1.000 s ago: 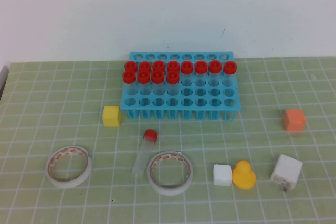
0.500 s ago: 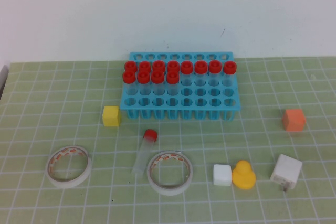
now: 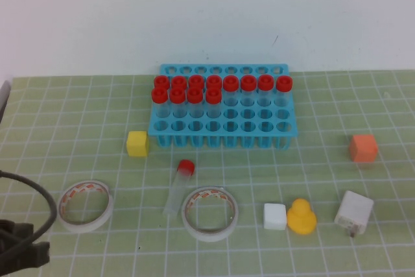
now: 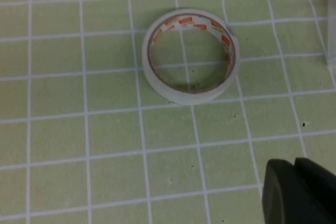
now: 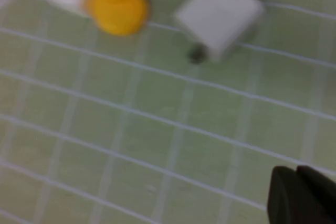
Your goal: Place the test tubes
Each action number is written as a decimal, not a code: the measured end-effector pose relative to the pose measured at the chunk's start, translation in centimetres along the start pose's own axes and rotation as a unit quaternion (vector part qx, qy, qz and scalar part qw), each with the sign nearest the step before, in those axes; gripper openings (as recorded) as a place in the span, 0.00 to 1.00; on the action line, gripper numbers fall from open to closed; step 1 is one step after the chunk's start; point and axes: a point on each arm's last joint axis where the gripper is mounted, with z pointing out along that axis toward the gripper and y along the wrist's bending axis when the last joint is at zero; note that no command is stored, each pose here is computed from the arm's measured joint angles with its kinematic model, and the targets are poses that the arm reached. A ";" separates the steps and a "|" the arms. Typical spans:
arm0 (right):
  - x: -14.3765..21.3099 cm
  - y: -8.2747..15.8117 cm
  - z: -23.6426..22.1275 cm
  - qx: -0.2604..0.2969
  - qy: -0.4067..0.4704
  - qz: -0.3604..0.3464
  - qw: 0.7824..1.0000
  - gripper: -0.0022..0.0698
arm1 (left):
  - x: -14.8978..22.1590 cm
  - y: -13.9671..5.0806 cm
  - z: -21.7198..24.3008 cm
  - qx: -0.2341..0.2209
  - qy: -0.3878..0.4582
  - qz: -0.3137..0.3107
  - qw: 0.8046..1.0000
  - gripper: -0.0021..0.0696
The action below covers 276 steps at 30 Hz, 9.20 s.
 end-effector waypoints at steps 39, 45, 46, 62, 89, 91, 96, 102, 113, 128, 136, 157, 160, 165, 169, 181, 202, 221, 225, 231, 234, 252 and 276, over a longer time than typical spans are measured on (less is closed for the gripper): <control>-18.7 23.8 23.5 -0.164 0.174 -0.104 0.965 0.61 | 1.6 -1.2 -0.2 0.064 0.081 -0.020 0.994 0.03; -18.3 23.8 25.1 -0.157 0.184 -0.082 0.967 0.65 | 1.6 -1.2 -0.2 0.067 0.081 -0.020 0.994 0.03; -18.2 23.8 25.4 -0.156 0.185 -0.080 0.967 0.65 | 1.6 -1.3 -0.2 0.069 0.080 -0.021 0.994 0.03; -18.4 24.1 25.9 -0.164 0.165 -0.067 0.970 0.65 | 1.4 -1.6 -0.2 0.089 0.068 -0.017 0.994 0.03; -19.3 24.2 25.2 -0.151 0.183 -0.083 0.968 0.65 | 1.3 -1.8 -0.2 0.101 0.062 -0.016 0.993 0.03; -19.0 24.1 25.6 -0.147 0.190 -0.083 0.967 0.65 | 1.3 -1.8 -0.2 0.102 0.061 -0.012 0.993 0.03; -18.9 24.0 25.9 -0.140 0.191 -0.086 0.968 0.65 | 1.3 -1.8 -0.2 0.103 0.062 -0.010 0.993 0.03; -19.0 24.0 25.9 -0.140 0.184 -0.086 0.969 0.65 | 1.3 -1.9 -0.2 0.106 0.062 -0.014 0.992 0.03; -19.3 24.2 26.3 -0.143 0.165 -0.050 0.975 0.65 | 1.2 -2.1 -0.2 0.117 0.057 -0.013 0.991 0.03; -18.5 24.0 27.8 -0.134 0.178 -0.026 0.975 0.63 | 1.3 -2.1 -0.2 0.118 0.058 -0.012 0.991 0.03; -18.4 24.0 27.9 -0.134 0.182 -0.024 0.974 0.35 | 1.1 -2.4 -0.3 0.134 0.050 -0.007 0.990 0.03; -20.6 26.1 22.6 -0.125 0.140 -0.141 0.972 0.35 | 1.0 -2.7 -2.0 0.144 0.000 0.025 0.989 0.03; -20.9 26.9 20.0 -0.081 0.121 -0.204 0.968 0.35 | 1.0 -2.8 -2.9 0.143 -0.029 0.038 0.989 0.03; -21.1 28.2 16.5 -0.003 0.090 -0.270 0.959 0.35 | 1.6 -2.7 -3.9 0.132 -0.073 0.052 0.987 0.03; -21.1 29.8 13.4 0.034 0.048 -0.288 0.956 0.35 | 2.5 -2.6 -4.7 0.126 -0.108 0.058 0.984 0.03; -20.4 33.1 2.6 0.060 -0.130 -0.297 0.944 0.35 | 5.1 -2.5 -7.3 0.110 -0.211 0.119 0.964 0.03; -7.3 25.2 1.3 -0.129 -0.269 -0.233 0.925 0.35 | 5.5 -2.5 -7.5 0.114 -0.260 0.127 0.950 0.03; -5.0 24.4 1.9 -0.091 -0.279 -0.177 0.939 0.35 | 1.8 -3.0 -5.5 0.158 -0.324 0.086 0.929 0.03; -5.1 24.3 1.8 -0.082 -0.284 -0.174 0.939 0.35 | 1.5 -3.5 -5.4 0.158 -0.349 0.178 0.907 0.03; -5.1 24.2 1.8 -0.079 -0.285 -0.173 0.939 0.35 | 1.8 -4.9 -5.4 0.216 -0.352 0.255 0.874 0.04; -5.1 24.2 1.8 -0.078 -0.286 -0.172 0.939 0.35 | 2.0 -5.2 -5.5 0.232 -0.352 0.262 0.868 0.11; -4.5 25.8 1.5 -0.157 -0.253 -0.210 0.931 0.35 | 2.0 -5.2 -5.5 0.325 -0.269 0.000 0.907 0.56; -5.1 28.8 1.1 -0.217 -0.248 -0.299 0.895 0.35 | 0.1 -5.6 -5.7 0.375 -0.202 -0.156 0.891 0.58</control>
